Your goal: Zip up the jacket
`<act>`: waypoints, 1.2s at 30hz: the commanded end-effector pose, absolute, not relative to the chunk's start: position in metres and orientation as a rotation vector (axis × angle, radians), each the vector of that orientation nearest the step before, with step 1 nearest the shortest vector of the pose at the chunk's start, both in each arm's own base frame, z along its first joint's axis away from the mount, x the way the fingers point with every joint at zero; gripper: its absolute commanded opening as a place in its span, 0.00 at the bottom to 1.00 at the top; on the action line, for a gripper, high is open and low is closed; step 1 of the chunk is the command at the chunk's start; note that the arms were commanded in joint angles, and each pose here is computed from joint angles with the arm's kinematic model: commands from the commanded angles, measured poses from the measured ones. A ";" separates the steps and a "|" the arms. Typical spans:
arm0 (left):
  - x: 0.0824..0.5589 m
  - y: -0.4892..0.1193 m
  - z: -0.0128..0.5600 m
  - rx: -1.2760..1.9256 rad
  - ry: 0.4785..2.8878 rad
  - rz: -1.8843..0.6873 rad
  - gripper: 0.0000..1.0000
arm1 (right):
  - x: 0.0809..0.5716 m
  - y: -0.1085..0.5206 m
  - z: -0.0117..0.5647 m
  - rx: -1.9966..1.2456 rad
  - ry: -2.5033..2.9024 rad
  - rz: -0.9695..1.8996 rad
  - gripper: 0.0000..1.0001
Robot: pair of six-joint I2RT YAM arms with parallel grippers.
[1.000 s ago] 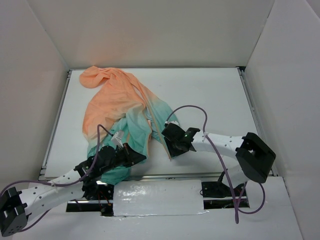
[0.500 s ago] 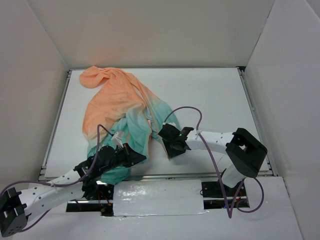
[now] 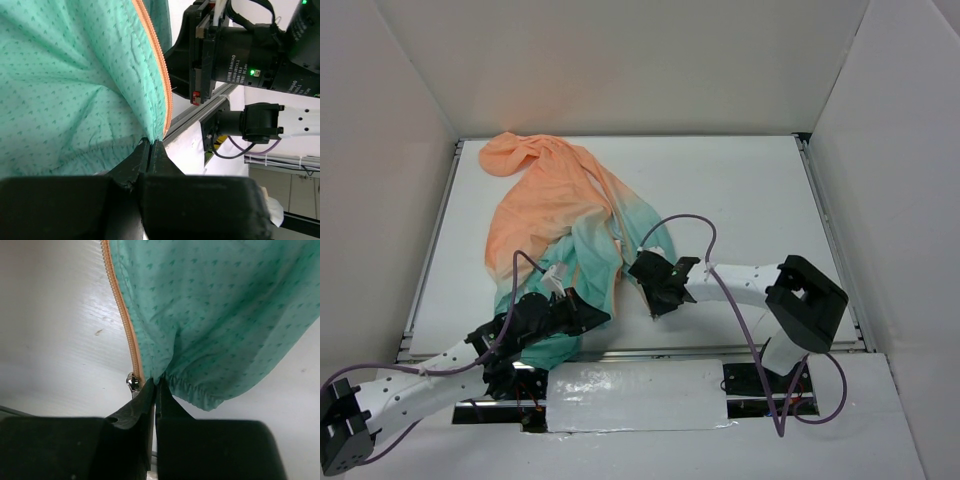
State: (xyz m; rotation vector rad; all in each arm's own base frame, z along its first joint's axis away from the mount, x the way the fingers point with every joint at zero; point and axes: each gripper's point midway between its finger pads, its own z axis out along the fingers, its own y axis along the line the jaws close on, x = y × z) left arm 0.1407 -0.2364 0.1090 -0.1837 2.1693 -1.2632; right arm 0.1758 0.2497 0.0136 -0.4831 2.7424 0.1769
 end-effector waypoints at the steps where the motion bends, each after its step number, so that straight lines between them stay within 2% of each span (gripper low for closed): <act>1: 0.151 -0.238 0.134 -0.163 2.080 -1.263 0.00 | 0.168 0.263 0.009 -0.464 2.729 0.295 0.00; 7: 0.165 -0.238 0.155 -0.130 2.014 -1.212 0.00 | 0.173 0.318 0.080 -0.342 2.378 0.909 0.00; 9: 0.171 -0.238 0.167 -0.131 1.978 -1.199 0.00 | 0.176 0.323 0.099 -0.306 2.273 0.999 0.00; 13: 0.181 -0.237 0.182 -0.159 1.928 -1.180 0.00 | 0.182 0.318 0.119 -0.193 2.164 1.068 0.00; 14: 0.185 -0.236 0.187 -0.174 1.902 -1.175 0.00 | 0.183 0.321 0.139 -0.175 2.085 1.131 0.00; 21: 0.193 -0.235 0.212 -0.212 1.781 -1.228 0.00 | 0.173 0.309 0.173 -0.150 1.890 1.276 0.00; 28: 0.189 -0.233 0.219 -0.227 1.707 -1.299 0.00 | 0.162 0.297 0.182 -0.137 1.810 1.347 0.00; 36: 0.184 -0.242 0.206 -0.221 1.748 -1.350 0.00 | 0.162 0.299 0.190 -0.119 1.763 1.392 0.00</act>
